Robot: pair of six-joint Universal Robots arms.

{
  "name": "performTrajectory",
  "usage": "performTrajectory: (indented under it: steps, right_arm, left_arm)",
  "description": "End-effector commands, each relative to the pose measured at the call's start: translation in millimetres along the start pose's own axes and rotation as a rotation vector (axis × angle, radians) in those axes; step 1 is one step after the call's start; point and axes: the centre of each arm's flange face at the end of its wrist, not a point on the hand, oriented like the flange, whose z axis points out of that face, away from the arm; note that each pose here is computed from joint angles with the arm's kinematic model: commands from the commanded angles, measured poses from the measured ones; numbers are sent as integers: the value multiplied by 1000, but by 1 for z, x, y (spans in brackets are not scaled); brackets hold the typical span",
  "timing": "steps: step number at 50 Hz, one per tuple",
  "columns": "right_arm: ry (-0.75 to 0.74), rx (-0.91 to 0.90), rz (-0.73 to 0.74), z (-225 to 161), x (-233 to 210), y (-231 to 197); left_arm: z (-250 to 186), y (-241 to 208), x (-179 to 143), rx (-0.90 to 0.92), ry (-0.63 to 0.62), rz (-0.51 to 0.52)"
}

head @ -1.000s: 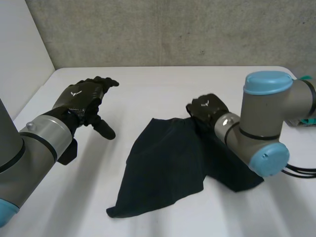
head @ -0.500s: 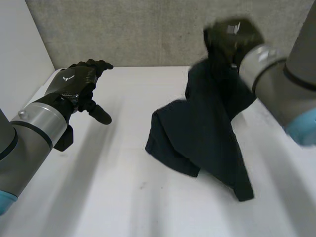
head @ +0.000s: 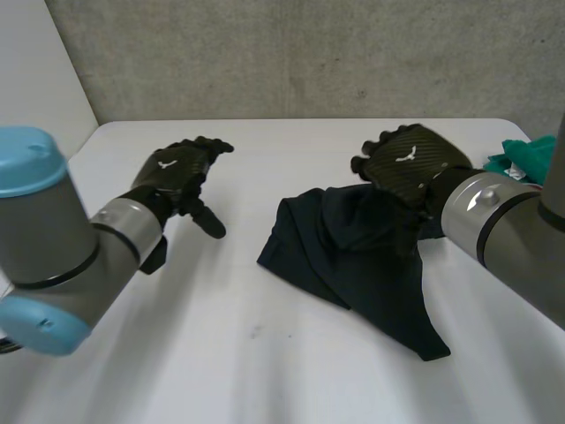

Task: Fold the laundry.

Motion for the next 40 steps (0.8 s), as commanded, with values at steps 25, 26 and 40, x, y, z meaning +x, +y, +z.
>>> performTrajectory:
  steps: [25, 26, 40]
  right_arm:
    - [19, -83, 110, 27, -7, 57]
    - [22, -79, 110, 29, -7, 58]
    - [50, -37, 109, 58, -13, 73]
  left_arm:
    - [94, 102, 56, -91, 228, 48]
    - [94, 102, 57, -87, 231, 49]
    - [87, 45, 52, 52, 137, 70]
